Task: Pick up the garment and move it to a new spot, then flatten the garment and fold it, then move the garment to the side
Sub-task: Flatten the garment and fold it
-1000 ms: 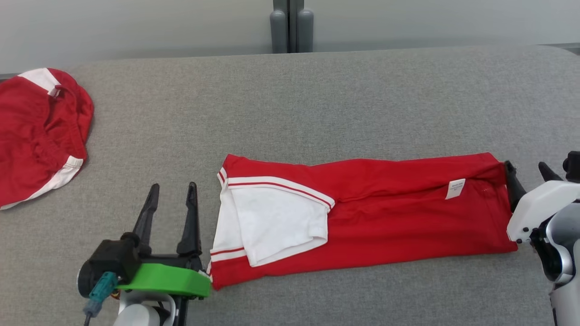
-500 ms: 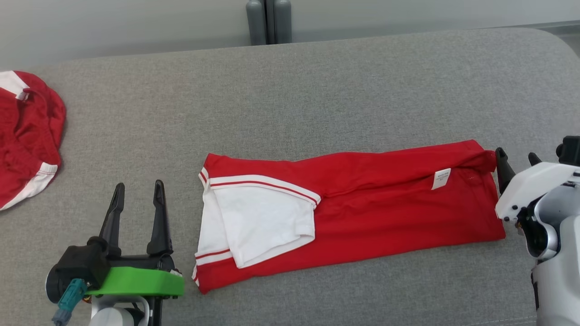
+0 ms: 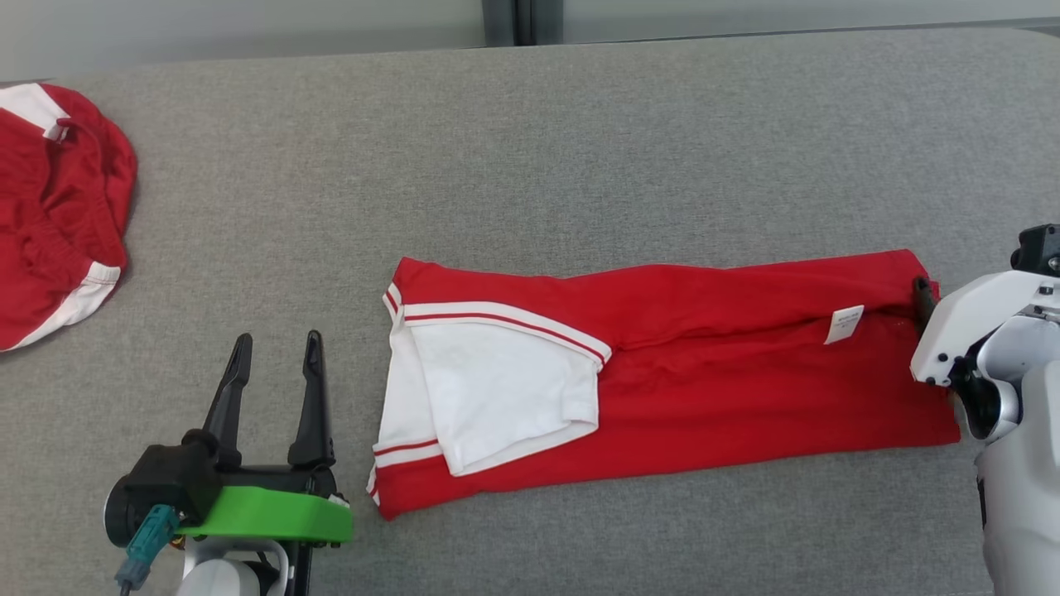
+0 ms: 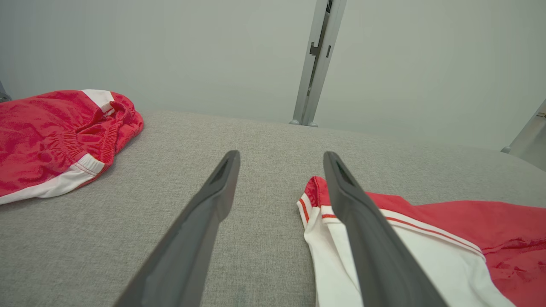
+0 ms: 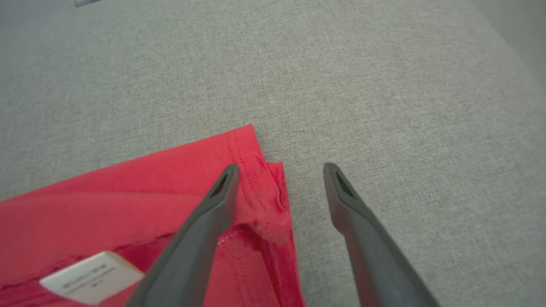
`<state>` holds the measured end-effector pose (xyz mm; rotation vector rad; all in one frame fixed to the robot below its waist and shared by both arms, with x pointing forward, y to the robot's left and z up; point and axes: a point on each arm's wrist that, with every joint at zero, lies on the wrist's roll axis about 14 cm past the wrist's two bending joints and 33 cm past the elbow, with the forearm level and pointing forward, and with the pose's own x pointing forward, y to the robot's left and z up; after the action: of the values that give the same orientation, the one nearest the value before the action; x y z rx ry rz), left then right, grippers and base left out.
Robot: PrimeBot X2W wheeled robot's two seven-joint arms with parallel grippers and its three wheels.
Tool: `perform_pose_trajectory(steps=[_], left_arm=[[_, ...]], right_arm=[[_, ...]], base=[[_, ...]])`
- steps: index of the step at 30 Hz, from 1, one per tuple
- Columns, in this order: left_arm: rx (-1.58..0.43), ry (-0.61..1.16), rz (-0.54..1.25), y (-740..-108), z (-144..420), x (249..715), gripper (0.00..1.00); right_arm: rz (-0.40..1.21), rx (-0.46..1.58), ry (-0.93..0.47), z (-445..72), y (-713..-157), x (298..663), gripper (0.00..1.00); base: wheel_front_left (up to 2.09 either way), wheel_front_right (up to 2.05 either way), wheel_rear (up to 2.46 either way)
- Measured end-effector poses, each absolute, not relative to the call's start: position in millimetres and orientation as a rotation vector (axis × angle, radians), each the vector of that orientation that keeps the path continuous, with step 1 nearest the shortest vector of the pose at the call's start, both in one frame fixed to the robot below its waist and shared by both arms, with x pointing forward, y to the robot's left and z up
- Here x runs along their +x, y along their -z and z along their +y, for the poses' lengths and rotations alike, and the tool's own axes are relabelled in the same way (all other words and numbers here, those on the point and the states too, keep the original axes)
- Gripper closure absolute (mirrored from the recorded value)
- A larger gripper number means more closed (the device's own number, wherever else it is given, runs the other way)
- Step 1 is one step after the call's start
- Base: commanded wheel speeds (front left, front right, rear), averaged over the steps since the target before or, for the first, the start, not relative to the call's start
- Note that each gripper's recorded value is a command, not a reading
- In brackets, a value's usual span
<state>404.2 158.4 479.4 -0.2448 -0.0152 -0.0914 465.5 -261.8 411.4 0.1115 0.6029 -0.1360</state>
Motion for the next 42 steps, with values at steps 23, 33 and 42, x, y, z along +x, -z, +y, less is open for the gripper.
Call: perform_pose_trajectory(steps=[23,33,42], left_arm=[[-0.267,0.097,-0.004,-474.1,156.2,410.5,0.0],[-0.258,0.077,-0.008,-474.9,163.6,409.9,0.0],[-0.256,0.091,-0.022,-480.8,159.0,408.7,0.0]], right_arm=[[0.776,0.153,0.083,-237.0,-368.0,443.4,0.0],[0.8,0.147,0.044,-228.6,-368.6,445.5,1.0],[0.658,0.08,0.183,-299.6,-414.2,450.6,1.0]], base=[[0.0,0.0,0.0],[0.0,0.0,0.0],[0.0,0.0,0.0]])
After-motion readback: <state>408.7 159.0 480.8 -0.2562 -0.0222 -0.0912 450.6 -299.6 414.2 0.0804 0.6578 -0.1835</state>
